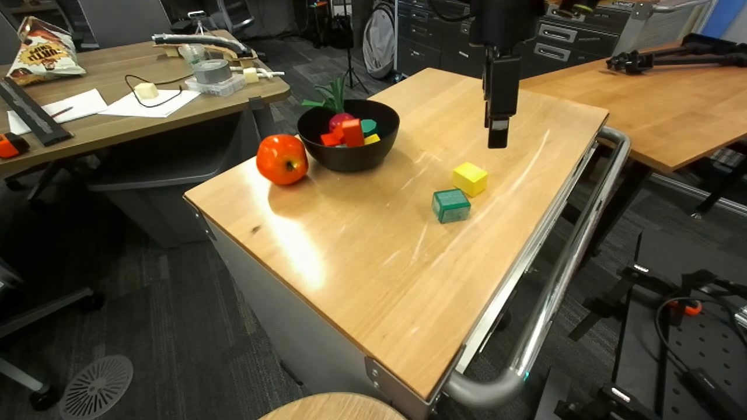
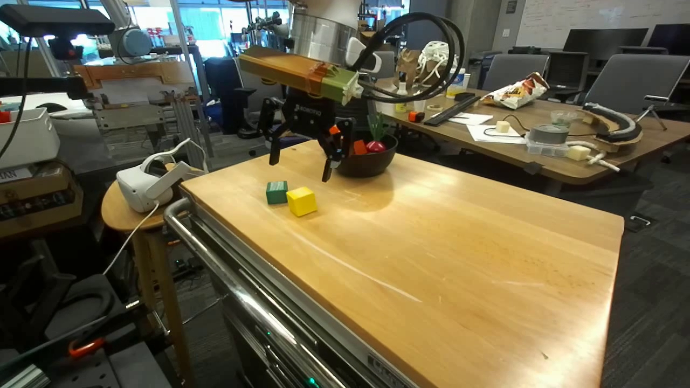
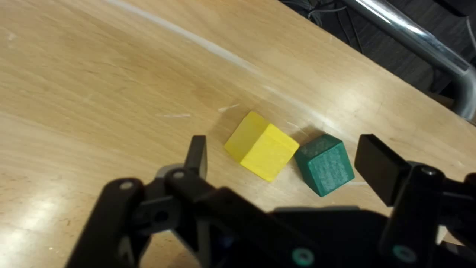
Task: Move the apple backwards, place the radish and blocks inside the black bowl
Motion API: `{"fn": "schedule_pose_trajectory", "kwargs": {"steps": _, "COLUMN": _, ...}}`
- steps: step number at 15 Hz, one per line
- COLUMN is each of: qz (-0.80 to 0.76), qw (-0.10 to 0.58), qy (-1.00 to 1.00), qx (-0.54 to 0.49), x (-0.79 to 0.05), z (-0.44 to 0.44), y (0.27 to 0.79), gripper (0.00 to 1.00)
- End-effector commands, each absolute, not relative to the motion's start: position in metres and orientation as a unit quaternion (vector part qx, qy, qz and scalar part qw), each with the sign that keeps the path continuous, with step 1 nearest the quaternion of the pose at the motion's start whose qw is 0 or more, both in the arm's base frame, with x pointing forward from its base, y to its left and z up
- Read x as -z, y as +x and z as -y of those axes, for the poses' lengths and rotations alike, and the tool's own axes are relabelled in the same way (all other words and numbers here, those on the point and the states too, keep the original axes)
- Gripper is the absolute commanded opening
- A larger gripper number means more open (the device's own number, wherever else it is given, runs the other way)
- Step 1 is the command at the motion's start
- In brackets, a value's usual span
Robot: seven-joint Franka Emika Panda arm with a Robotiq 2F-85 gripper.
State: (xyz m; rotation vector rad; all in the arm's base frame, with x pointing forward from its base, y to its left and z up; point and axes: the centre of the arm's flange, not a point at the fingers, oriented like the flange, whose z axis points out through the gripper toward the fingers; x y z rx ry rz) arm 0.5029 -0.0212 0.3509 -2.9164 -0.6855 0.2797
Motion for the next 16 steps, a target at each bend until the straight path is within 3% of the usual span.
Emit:
{"fn": "schedule_pose_trajectory", "kwargs": {"steps": 1, "qz": 0.204, "qw": -0.020, "qy": -0.974, "qx": -0.093, "x": -0.331, "z": -0.008, "y": 0.511, "gripper": 1.00}}
{"fn": "schedule_pose_trajectory", "kwargs": {"steps": 4, "qz": 0.195, "qw": -0.074, "qy": -0.973, "qx": -0.094, "x": -0.317, "z": -0.028, "y": 0.512, "gripper": 1.00}}
{"fn": "schedule_pose_trajectory", "kwargs": {"steps": 11, "qz": 0.177, "qw": -0.087, "qy": -0.975, "qx": -0.104, "x": -0.284, "z": -0.038, "y": 0.503, "gripper": 0.98}}
{"fn": "schedule_pose_trajectory", "kwargs": {"steps": 12, "qz": 0.175, "qw": -0.086, "qy": -0.976, "qx": -0.100, "x": -0.279, "z": -0.037, "y": 0.503, "gripper": 0.74}}
{"fn": "schedule_pose_trajectory", "kwargs": {"steps": 14, "qz": 0.169, "qw": -0.087, "qy": -0.978, "qx": -0.087, "x": -0.269, "z": -0.035, "y": 0.503, "gripper": 0.70}}
{"fn": "schedule_pose_trajectory", "kwargs": {"steps": 16, "qz": 0.167, "qw": -0.086, "qy": -0.979, "qx": -0.080, "x": -0.265, "z": -0.032, "y": 0.503, "gripper": 0.53}}
